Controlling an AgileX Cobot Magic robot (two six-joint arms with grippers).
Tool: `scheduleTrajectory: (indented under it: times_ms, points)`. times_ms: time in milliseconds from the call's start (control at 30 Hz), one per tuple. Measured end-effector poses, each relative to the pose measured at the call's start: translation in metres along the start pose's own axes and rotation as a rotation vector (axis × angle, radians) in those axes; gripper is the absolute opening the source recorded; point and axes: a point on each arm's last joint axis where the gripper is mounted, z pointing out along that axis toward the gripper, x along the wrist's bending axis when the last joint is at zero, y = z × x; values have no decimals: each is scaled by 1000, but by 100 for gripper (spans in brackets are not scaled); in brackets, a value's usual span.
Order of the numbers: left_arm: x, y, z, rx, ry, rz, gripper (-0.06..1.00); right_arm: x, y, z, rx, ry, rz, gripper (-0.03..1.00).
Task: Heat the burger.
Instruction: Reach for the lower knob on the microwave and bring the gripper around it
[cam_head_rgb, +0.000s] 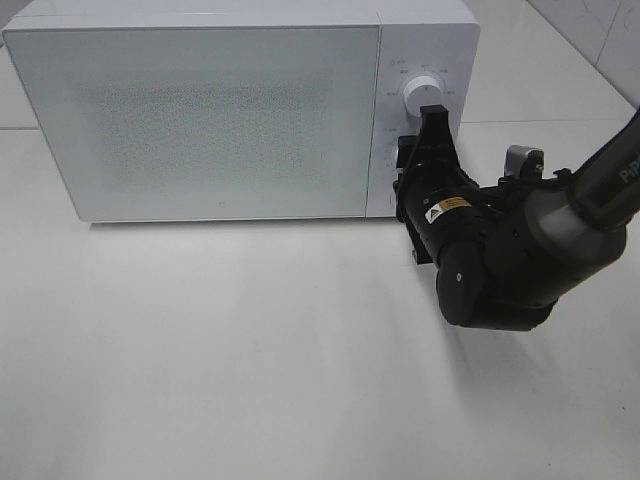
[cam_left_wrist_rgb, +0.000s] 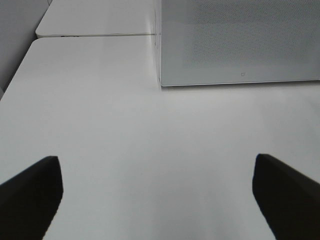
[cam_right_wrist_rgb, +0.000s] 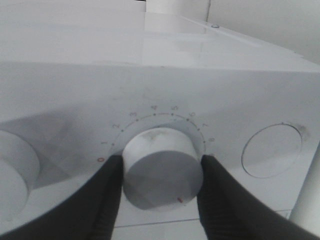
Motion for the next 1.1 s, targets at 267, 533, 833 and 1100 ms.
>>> scheduleTrajectory:
  times_ms: [267, 533, 833, 1100]
  points:
    - [0, 0, 0, 0, 0, 0, 97, 0, 0, 0, 0, 4, 123, 41]
    - [0, 0, 0, 0, 0, 0, 97, 0, 0, 0, -1, 4, 128, 41]
    - [0, 0, 0, 0, 0, 0, 97, 0, 0, -1, -18, 0, 96, 41]
    - [0, 0, 0, 0, 0, 0, 97, 0, 1, -1, -29, -1, 62, 43]
